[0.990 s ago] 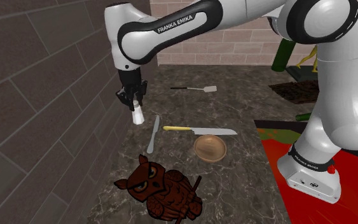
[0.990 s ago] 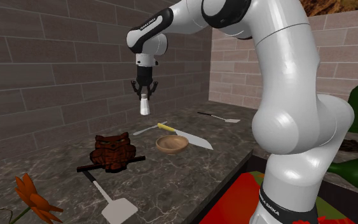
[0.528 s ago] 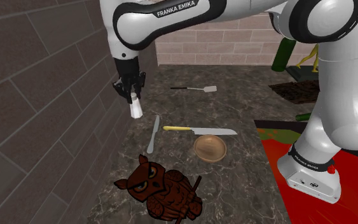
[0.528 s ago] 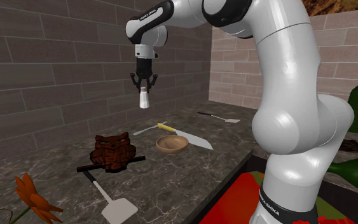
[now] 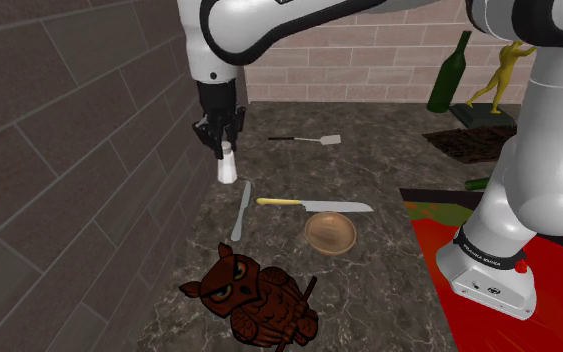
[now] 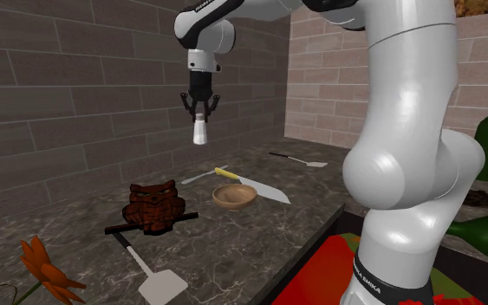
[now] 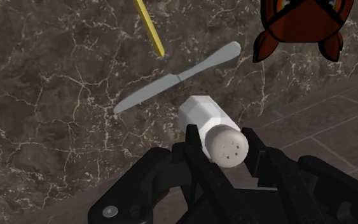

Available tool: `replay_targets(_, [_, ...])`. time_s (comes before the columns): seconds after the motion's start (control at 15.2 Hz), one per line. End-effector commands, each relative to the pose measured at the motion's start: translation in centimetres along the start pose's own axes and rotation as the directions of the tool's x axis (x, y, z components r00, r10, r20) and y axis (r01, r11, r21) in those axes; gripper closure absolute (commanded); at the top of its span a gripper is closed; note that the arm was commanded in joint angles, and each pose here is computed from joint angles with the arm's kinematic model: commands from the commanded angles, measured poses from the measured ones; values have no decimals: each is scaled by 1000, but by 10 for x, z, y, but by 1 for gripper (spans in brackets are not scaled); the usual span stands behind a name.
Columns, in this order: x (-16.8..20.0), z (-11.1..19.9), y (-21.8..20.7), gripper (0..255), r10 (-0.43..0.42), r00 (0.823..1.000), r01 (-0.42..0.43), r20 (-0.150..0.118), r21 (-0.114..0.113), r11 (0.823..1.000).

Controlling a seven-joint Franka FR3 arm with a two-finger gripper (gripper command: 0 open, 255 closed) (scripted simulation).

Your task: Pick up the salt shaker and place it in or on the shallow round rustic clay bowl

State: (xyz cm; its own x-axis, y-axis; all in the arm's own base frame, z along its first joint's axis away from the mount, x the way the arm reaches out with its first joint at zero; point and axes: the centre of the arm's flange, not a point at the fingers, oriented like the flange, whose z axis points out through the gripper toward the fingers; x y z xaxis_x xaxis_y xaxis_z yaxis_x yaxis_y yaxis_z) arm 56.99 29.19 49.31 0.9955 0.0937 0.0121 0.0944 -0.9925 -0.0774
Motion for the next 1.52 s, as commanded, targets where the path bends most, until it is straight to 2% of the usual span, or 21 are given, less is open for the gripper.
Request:
replay_targets(0.0, [-27, -1, 5, 255, 1, 1000, -1, 0, -1, 1000])
replay_targets(1.12, [-246, -33, 43, 255, 1, 1000, -1, 0, -1, 1000])
replay_targets(1.19, [-270, -36, 47, 255, 1, 1000, -1, 0, -1, 1000])
replay_targets(1.45, [-270, -15, 48, 255, 1, 1000, -1, 0, -1, 1000])
